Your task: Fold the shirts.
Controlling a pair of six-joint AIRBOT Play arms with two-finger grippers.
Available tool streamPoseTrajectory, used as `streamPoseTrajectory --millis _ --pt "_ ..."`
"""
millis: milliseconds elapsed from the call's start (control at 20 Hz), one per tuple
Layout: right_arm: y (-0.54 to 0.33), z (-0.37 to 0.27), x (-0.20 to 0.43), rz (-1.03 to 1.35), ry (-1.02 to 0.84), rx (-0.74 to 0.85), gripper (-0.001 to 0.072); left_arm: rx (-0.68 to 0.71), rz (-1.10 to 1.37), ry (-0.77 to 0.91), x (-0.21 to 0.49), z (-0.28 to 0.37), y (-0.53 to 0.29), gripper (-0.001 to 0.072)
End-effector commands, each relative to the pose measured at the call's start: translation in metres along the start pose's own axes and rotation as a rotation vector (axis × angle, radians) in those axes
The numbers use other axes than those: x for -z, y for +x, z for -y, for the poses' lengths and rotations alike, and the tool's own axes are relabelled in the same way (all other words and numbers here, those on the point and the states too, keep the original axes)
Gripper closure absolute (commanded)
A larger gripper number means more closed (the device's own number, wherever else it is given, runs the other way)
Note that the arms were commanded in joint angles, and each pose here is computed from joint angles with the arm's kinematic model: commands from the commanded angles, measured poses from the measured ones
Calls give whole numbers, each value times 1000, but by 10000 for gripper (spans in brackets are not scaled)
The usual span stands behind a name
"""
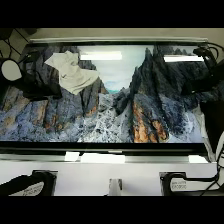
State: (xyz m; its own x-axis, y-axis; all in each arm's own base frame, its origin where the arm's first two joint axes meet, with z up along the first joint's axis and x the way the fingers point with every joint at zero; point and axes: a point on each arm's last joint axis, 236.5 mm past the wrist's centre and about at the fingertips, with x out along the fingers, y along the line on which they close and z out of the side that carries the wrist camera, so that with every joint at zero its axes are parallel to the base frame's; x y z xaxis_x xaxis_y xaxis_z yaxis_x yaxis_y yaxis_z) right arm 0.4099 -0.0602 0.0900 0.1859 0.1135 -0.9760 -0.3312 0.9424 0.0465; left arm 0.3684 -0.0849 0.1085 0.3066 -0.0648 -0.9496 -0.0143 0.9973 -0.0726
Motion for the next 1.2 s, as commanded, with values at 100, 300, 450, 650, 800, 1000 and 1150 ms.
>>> streamPoseTrajectory --millis 100,300,450,650,800,1000,1150 --pt "0 0 0 0 0 -1 37 0 0 0 0 0 0 2" --pt "0 0 0 0 0 -1 37 0 0 0 0 0 0 2" --pt "0 0 0 0 0 -1 37 0 0 0 0 0 0 2" --pt "0 0 0 0 0 -1 37 0 0 0 0 0 0 2" --pt "0 0 0 0 0 -1 37 3 9 -3 -2 1 0 2" --pt "0 3 -5 22 0 13 37 52 141 -6 -35 13 1 2" --pt "-5 28 -39 167 0 119 37 134 193 -21 -49 32 0 3"
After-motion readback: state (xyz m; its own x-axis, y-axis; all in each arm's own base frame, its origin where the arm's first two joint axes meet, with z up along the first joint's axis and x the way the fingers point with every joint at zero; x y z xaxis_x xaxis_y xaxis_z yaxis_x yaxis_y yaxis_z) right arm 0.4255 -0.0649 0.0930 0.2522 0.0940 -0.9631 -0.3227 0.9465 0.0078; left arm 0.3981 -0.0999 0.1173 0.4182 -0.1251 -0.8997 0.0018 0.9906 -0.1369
